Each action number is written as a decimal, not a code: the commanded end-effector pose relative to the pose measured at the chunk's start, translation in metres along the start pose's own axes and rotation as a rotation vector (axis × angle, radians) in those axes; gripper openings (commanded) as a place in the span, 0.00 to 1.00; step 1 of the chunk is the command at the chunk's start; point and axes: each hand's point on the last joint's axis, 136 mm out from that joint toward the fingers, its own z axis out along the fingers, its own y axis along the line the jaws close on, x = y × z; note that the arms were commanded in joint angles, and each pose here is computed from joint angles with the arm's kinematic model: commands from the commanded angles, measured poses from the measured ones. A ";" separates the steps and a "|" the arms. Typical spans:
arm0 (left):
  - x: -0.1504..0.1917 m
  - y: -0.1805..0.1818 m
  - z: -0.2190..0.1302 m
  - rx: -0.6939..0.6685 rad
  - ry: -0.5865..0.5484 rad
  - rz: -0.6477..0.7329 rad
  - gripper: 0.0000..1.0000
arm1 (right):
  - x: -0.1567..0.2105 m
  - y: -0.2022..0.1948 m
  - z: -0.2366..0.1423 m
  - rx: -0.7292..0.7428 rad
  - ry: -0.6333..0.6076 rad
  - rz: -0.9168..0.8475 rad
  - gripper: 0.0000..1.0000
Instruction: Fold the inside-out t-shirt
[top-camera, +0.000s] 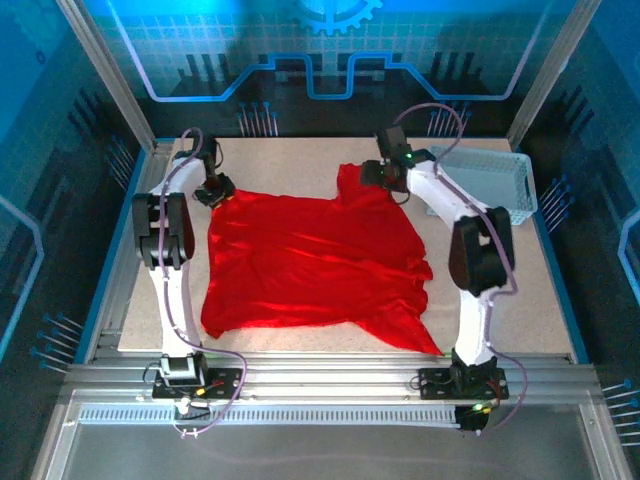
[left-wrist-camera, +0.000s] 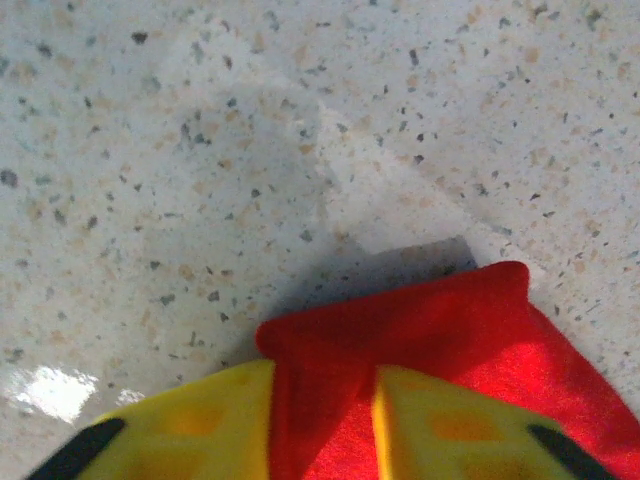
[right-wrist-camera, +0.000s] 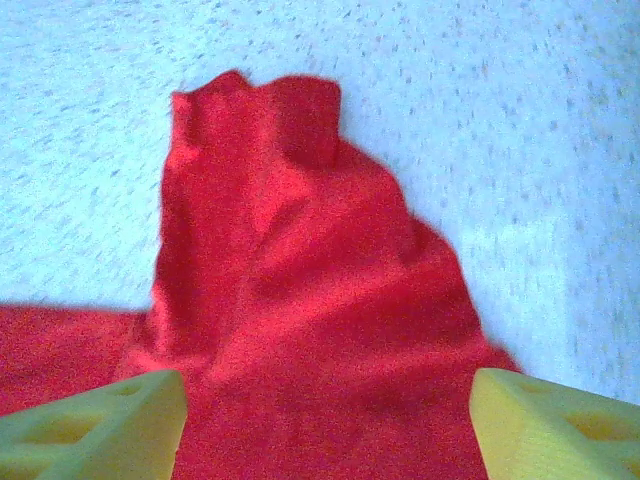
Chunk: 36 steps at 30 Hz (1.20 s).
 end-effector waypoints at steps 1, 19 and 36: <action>0.005 -0.001 -0.008 0.024 0.009 0.001 0.25 | -0.004 -0.012 0.042 0.036 0.080 -0.059 0.74; 0.007 -0.003 -0.049 0.179 -0.128 -0.033 0.00 | -0.020 0.031 0.129 -0.281 0.140 -0.100 0.38; -0.004 -0.014 -0.160 0.401 -0.357 -0.038 0.00 | -0.129 0.001 -0.090 -0.109 -0.272 -0.278 0.00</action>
